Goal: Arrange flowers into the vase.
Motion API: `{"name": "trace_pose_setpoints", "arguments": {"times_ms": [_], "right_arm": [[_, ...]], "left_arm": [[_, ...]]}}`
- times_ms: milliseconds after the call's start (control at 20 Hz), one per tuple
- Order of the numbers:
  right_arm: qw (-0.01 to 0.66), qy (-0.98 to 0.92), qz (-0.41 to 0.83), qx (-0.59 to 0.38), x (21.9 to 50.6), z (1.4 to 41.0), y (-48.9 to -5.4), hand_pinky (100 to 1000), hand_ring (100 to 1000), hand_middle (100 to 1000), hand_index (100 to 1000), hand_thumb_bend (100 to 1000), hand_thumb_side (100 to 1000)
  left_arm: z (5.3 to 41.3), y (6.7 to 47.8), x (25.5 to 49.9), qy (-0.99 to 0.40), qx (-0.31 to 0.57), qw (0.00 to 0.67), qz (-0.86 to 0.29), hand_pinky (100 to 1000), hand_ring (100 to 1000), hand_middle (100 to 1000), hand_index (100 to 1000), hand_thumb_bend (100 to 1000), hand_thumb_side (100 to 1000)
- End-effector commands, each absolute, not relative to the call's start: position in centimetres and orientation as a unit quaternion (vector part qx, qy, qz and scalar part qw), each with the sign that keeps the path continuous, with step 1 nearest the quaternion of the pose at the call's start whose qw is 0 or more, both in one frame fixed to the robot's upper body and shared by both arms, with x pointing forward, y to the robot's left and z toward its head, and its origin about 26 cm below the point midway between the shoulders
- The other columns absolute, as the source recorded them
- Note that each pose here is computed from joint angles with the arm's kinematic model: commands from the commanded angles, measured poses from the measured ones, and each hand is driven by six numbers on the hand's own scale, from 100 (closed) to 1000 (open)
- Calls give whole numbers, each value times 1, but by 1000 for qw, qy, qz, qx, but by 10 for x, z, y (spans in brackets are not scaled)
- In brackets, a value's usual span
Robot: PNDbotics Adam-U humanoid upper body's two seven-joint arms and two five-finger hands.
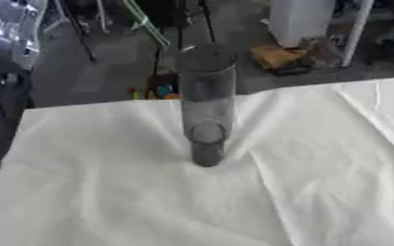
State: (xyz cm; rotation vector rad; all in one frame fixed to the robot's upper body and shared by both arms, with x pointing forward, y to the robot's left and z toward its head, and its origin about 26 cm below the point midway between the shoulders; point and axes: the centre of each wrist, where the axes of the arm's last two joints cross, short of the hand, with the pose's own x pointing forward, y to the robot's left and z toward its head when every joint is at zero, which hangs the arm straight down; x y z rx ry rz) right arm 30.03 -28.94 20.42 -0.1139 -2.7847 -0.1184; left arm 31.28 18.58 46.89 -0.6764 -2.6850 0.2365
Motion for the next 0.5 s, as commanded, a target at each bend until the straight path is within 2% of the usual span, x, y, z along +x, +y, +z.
{"name": "trace_pose_setpoints", "arguments": {"times_ms": [50,500], "right_arm": [[162,-985,-35,-38,298,212,-289,866,824,673,900,100,1000],[162,-986,-32,-34,299,213,-286,867,825,671,902,100,1000]], "left_arm": [[475,185,306,-951,-250,165,75,100,100,100,100,193,236],[475,179,306,-945,-285,152,51,100,100,100,100,196,234]]}}
